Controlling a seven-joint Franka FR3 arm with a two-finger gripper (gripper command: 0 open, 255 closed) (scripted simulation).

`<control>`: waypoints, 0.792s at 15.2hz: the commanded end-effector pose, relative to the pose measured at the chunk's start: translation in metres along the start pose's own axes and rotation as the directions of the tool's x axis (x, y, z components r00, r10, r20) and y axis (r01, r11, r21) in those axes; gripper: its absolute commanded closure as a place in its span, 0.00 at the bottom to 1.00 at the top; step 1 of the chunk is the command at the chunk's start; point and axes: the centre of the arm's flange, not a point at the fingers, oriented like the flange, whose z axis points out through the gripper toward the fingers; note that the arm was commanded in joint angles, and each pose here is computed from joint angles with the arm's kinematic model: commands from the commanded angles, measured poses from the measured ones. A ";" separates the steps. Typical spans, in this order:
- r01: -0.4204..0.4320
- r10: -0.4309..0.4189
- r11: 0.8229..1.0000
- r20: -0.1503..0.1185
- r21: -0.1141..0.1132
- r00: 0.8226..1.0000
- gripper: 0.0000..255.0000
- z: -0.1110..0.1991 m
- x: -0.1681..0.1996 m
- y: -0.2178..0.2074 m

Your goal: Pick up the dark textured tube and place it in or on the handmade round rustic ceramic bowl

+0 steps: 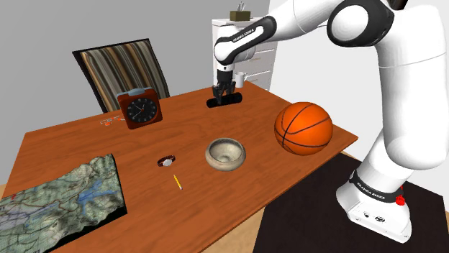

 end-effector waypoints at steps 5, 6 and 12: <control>0.000 0.000 1.000 0.000 0.000 1.000 1.00 -0.032 -0.001 -0.003; 0.000 0.000 1.000 0.000 0.000 1.000 1.00 -0.038 -0.001 -0.003; 0.000 0.000 1.000 0.000 0.000 1.000 1.00 -0.039 -0.051 -0.047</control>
